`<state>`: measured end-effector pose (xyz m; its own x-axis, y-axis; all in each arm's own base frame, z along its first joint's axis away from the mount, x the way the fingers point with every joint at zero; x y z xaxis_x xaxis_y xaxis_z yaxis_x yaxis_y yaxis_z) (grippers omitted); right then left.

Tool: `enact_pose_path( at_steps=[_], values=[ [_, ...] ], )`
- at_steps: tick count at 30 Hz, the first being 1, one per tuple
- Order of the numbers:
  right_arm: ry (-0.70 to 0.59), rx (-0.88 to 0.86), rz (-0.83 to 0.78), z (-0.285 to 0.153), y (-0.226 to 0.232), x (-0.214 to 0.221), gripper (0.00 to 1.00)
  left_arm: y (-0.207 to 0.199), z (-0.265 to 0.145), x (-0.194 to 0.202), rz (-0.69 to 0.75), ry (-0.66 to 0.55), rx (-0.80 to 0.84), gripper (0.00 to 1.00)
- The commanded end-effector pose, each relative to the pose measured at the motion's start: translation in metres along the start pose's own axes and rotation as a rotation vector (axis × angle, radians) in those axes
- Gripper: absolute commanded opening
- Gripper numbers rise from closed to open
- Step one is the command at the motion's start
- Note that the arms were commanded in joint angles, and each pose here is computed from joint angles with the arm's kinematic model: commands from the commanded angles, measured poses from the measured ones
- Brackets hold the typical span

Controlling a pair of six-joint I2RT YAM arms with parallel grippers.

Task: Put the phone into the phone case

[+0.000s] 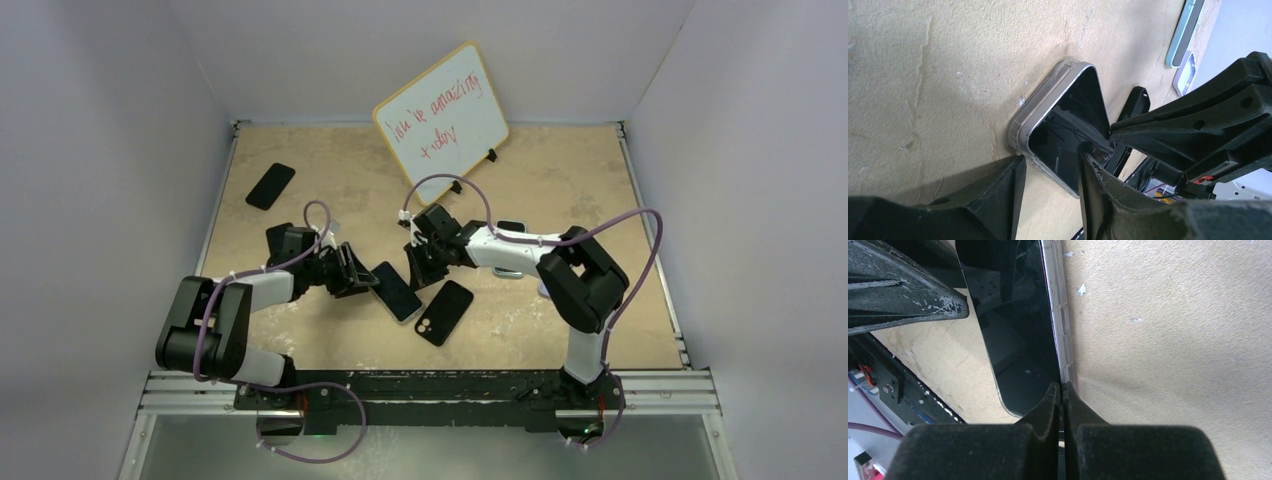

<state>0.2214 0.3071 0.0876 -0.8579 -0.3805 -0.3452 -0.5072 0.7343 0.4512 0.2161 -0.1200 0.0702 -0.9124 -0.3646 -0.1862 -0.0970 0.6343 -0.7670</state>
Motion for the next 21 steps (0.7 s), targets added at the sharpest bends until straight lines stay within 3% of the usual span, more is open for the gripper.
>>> enact_pose_path(
  at_steps=[1,11,21],
  values=[
    [0.135,0.003,0.008,0.024,0.006,0.043,0.00,0.004,0.003,0.005,0.014,-0.004,-0.013,0.44],
    [0.125,-0.153,0.055,0.021,0.033,0.041,0.00,0.000,0.003,0.008,0.015,0.017,0.025,0.35],
    [-0.086,0.006,0.189,0.001,0.027,0.023,0.30,-0.005,-0.006,0.003,0.054,0.026,-0.027,0.31]
  ],
)
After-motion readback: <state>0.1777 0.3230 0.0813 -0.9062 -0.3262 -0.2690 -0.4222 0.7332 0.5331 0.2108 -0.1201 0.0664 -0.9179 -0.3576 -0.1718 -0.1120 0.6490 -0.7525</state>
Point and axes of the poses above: each gripper's point midway between its finger pads, its own z axis out along the fingers, its own y axis along the line the jaws close on, x = y × z, the point moved 7 cm from there along -z, back along the fingers, and after that the axes turned 1 degree about -z, right-handed, at the moved point
